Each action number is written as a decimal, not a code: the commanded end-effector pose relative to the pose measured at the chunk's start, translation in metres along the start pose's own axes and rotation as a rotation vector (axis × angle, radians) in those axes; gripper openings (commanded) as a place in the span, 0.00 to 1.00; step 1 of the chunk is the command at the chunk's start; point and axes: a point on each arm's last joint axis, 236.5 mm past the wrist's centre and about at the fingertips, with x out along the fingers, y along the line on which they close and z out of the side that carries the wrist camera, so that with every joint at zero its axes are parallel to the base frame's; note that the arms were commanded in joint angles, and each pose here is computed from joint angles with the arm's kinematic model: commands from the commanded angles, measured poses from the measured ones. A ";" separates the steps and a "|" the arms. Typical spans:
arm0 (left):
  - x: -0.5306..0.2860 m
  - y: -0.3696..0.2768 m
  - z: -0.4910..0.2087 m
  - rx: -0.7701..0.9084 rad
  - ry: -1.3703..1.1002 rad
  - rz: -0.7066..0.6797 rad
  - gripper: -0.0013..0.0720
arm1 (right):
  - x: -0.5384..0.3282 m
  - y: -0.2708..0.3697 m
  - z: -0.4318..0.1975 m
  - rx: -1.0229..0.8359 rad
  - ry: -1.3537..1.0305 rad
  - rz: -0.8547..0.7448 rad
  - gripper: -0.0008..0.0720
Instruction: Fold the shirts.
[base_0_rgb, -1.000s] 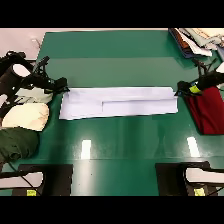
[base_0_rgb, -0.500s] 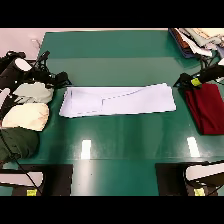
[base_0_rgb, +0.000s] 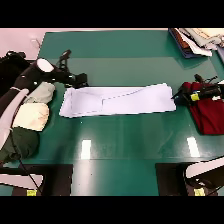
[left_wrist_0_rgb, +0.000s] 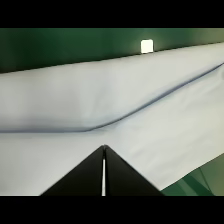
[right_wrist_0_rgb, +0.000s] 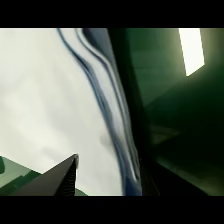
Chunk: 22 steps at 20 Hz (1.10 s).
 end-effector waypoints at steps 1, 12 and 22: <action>0.035 -0.034 -0.007 0.017 -0.008 -0.029 0.04 | 0.032 0.017 0.013 -0.024 -0.033 0.068 0.54; 0.139 -0.090 -0.047 0.100 0.135 -0.079 0.04 | -0.057 0.222 0.006 -0.522 -0.193 0.112 0.03; 0.147 -0.093 -0.058 0.094 0.197 -0.091 0.05 | -0.060 0.394 -0.080 -0.871 -0.203 0.237 0.03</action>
